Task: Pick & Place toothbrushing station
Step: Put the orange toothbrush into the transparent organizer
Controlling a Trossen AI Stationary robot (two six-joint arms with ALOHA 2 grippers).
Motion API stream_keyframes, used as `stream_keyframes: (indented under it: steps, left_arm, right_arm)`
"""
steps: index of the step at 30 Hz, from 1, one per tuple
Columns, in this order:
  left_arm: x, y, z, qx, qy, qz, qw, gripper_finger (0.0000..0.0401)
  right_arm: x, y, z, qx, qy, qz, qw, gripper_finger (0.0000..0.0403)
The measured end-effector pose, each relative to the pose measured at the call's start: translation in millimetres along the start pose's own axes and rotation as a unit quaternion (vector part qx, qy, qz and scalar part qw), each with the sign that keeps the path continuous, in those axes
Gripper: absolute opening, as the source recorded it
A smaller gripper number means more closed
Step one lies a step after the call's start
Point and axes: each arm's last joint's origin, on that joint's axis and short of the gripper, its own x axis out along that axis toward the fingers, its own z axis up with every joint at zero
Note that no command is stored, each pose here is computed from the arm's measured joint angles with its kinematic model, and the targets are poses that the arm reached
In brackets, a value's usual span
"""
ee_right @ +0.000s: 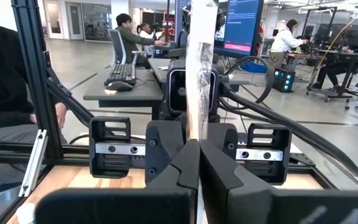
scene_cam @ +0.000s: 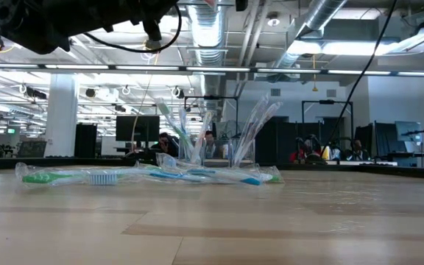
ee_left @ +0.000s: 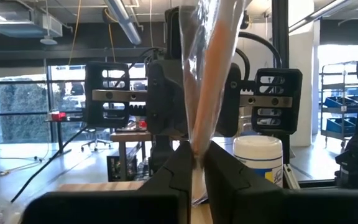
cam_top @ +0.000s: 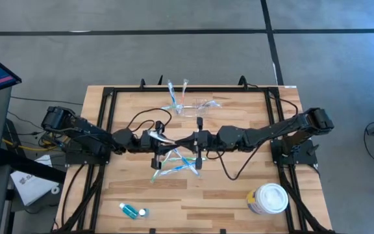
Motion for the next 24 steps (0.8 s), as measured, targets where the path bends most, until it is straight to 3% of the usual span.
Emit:
stream_keyframes:
  steps: [13, 24]
  left_arm:
    - [-0.8, -0.6, -12.0, -0.017, 0.061, -0.002, 0.998, 0.0011]
    - [-1.7, 0.7, -17.1, -0.032, 0.089, 0.027, 0.995, 0.0011]
  right_arm:
    - [-0.9, -0.9, -0.2, -0.009, 0.005, 0.000, 1.000, 0.0008]
    - [-12.6, -6.1, 10.5, -0.018, 0.023, -0.001, 1.000, 0.0113]
